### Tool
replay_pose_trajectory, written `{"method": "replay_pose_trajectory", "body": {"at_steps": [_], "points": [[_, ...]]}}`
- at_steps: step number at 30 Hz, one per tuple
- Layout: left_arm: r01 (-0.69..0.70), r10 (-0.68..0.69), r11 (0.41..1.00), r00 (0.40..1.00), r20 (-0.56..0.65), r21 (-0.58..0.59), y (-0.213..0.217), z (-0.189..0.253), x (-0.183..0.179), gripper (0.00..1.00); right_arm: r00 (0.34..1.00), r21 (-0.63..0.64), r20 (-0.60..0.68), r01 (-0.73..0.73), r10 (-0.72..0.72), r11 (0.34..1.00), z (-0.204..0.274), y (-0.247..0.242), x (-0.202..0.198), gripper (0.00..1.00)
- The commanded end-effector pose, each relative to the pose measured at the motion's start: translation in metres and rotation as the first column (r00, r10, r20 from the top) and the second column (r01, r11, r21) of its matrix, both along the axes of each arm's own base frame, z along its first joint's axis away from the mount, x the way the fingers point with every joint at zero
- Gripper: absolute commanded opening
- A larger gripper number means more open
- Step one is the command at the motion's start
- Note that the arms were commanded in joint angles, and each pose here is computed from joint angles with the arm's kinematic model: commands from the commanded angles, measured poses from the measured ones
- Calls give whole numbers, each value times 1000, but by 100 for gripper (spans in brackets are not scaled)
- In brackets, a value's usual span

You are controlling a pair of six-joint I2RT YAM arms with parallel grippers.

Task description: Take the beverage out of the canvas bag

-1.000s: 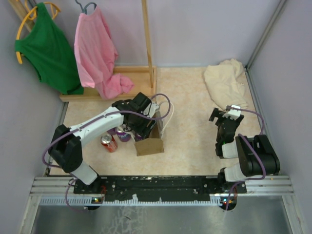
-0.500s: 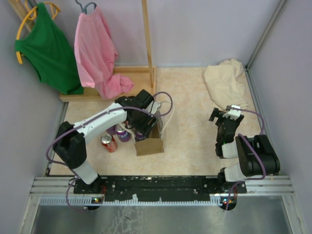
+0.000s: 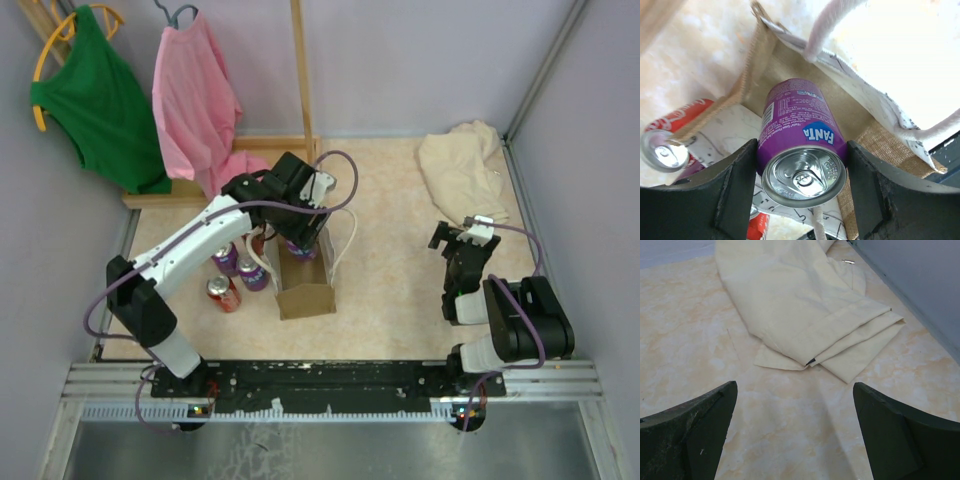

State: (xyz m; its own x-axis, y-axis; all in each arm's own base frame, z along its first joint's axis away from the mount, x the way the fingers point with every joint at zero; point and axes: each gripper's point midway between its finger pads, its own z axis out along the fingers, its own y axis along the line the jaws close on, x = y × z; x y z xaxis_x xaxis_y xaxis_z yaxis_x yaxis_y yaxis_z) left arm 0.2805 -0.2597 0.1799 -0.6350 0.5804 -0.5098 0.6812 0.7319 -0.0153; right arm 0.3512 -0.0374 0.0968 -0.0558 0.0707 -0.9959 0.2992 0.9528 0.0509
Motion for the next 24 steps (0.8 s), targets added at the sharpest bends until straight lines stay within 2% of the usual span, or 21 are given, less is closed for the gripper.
{"method": "replay_pose_trajectory", "body": {"at_steps": [1,10,18,24], "points": [[-15,23,999,984,176,-45,5,62,17,0,999,-7,43,5,-5,1000,12,-2,4,99],[-167,176,984,920,351,-57,33,116,36,0,999,-8,42,6,-6,1000,12,-2,4,99],[-285,313,949,802,509,-133,63,171,47,0,999,-7,43,5,-5,1000,12,-2,4,99],[-386,392,912,730,560,-136,96,188,48,0,999,-8,42,6,-6,1000,12,-2,4,99]]}}
